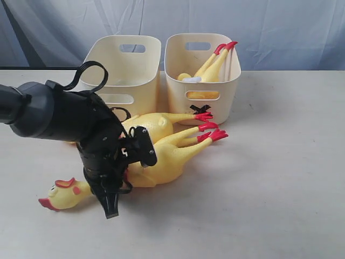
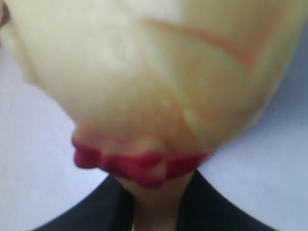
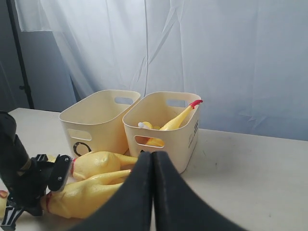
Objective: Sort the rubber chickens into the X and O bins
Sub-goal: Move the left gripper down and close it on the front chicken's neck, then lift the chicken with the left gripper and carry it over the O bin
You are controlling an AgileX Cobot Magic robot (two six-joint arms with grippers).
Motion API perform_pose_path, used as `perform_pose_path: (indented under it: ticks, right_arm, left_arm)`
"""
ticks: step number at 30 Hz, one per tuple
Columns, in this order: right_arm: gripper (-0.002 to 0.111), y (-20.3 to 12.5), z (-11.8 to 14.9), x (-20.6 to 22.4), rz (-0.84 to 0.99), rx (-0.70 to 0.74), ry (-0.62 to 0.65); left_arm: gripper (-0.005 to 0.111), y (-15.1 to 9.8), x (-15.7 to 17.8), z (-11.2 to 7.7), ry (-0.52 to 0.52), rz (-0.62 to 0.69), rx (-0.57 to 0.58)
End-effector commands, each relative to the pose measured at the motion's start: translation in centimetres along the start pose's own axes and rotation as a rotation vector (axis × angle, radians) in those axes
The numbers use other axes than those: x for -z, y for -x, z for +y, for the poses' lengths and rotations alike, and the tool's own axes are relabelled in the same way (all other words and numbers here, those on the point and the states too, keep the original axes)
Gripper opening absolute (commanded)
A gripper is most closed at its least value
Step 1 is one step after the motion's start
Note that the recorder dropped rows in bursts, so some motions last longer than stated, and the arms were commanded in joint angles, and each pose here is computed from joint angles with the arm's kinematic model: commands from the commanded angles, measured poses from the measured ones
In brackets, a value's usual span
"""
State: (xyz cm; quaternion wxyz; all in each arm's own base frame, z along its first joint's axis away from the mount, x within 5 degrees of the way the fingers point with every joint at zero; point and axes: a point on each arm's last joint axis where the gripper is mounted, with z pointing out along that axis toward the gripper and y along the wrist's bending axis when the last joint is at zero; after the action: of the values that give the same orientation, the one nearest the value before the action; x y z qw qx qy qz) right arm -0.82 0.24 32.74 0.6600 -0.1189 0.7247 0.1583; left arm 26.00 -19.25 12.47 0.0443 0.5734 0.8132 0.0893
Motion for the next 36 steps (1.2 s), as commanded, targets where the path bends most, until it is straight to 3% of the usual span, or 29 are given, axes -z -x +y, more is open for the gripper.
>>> perform_pose_path:
  ticks: [1, 5, 10, 26, 31, 36]
  right_arm:
    - [-0.001, -0.1, -0.1, 0.1, -0.006, 0.013, -0.008]
    - [-0.001, -0.1, 0.0, 0.1, -0.006, 0.012, -0.007]
    - [-0.001, -0.1, 0.0, 0.1, -0.006, 0.012, -0.007]
    - [-0.001, -0.5, 0.2, 0.1, 0.037, -0.021, 0.024]
    - [-0.001, -0.7, 0.2, 0.1, 0.064, -0.02, 0.024]
    - [-0.001, -0.8, 0.3, 0.1, 0.073, -0.023, 0.027]
  left_arm:
    - [0.0, -0.8, 1.8, -0.1, -0.014, 0.041, 0.033]
    - [0.0, -1.2, 3.9, -0.2, -0.035, 0.001, 0.079]
    - [0.0, -1.5, 6.4, -1.3, -0.143, -0.074, 0.118]
    - [0.0, -1.4, 14.6, -3.3, -0.397, -0.456, 0.37]
    - [0.0, -0.6, 17.3, -2.9, -0.439, -0.577, 0.412]
    - [0.0, -0.5, 20.0, -0.8, -0.557, -0.698, 0.505]
